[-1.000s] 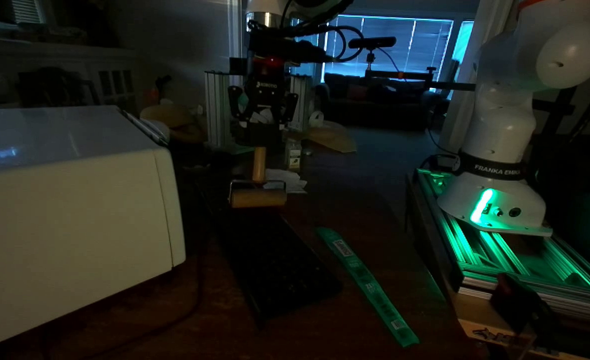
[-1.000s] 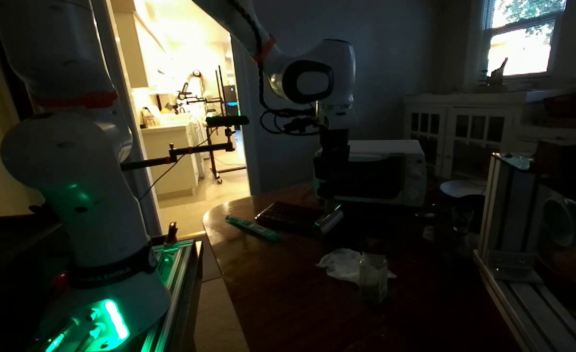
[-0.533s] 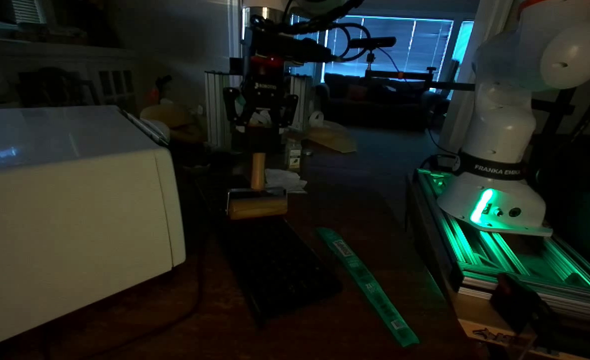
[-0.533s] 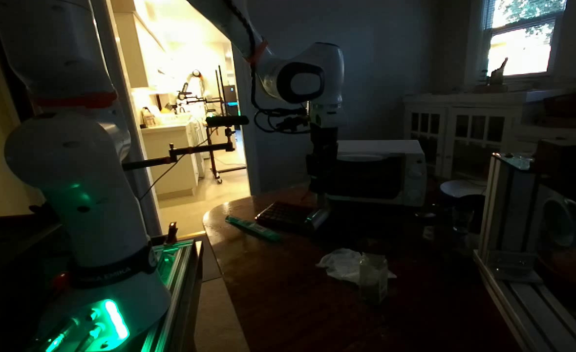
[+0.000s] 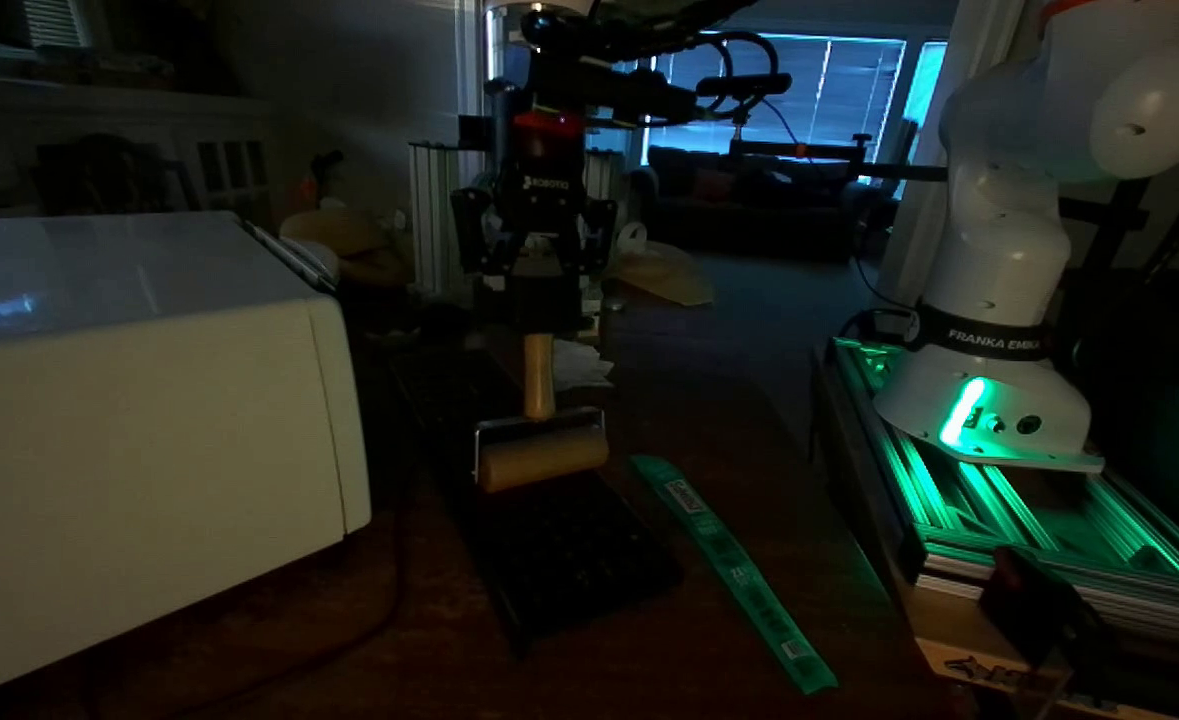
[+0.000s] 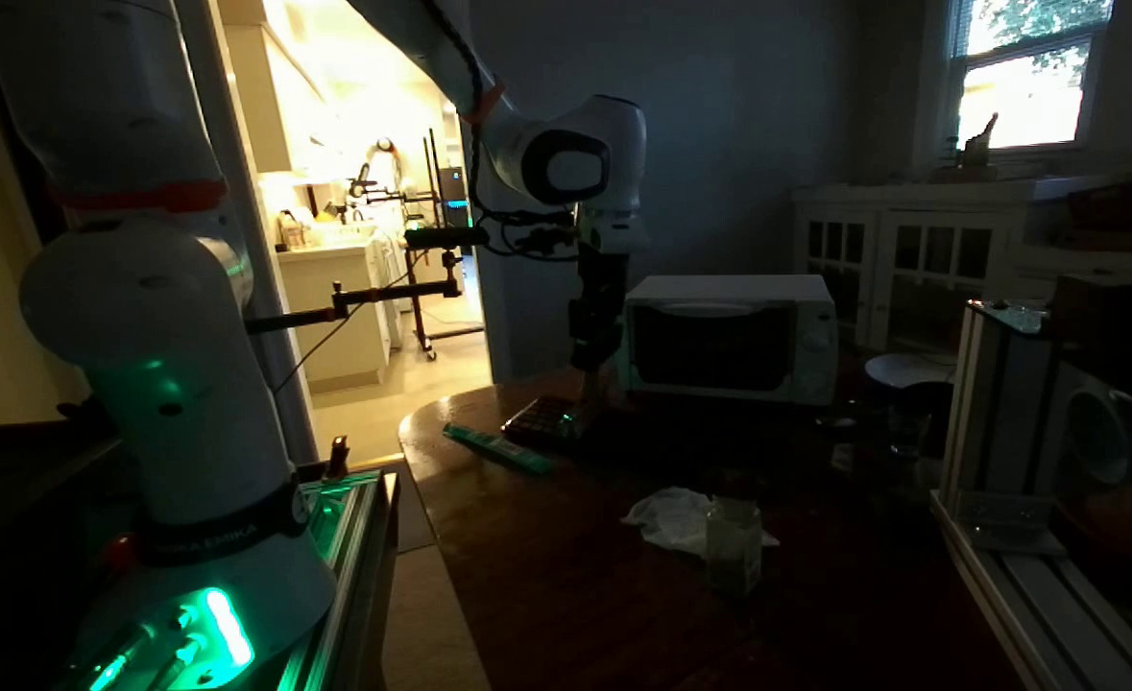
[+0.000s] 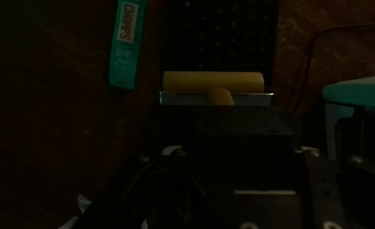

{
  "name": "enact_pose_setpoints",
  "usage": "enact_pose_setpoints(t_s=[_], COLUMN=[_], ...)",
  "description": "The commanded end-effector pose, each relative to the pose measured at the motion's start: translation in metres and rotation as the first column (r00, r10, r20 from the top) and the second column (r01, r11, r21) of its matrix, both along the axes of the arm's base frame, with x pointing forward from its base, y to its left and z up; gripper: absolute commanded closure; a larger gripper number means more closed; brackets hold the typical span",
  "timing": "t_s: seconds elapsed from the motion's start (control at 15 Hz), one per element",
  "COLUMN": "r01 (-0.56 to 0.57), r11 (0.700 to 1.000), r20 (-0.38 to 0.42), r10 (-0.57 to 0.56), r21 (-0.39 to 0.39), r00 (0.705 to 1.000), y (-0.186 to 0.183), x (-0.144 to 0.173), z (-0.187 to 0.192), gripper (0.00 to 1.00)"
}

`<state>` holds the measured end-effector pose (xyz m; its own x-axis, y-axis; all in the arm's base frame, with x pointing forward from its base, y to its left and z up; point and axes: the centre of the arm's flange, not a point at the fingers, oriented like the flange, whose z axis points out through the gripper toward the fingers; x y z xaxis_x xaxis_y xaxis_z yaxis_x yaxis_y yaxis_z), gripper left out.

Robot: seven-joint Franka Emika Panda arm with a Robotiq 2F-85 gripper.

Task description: Pick up the roller and then move it around on the keyboard

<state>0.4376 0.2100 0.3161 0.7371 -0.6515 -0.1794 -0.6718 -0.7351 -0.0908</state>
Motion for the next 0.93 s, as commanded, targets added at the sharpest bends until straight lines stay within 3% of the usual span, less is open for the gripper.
enact_pose_setpoints(t_s=[0.0,0.6,0.87], r01=[-0.009,-0.005,0.005], r11=[0.999,0.991,0.991], r20=[-0.022,-0.054,-0.075], r10=[0.01,0.012,0.005], r21=[0.049,0.134,0.134], r00=[1.0,0.998,0.997], y=[0.015,0.053,0.058], x=[-0.024,-0.052,-0.056], z=[0.001,0.01,0.006], gripper=[0.67,0.67,0.67])
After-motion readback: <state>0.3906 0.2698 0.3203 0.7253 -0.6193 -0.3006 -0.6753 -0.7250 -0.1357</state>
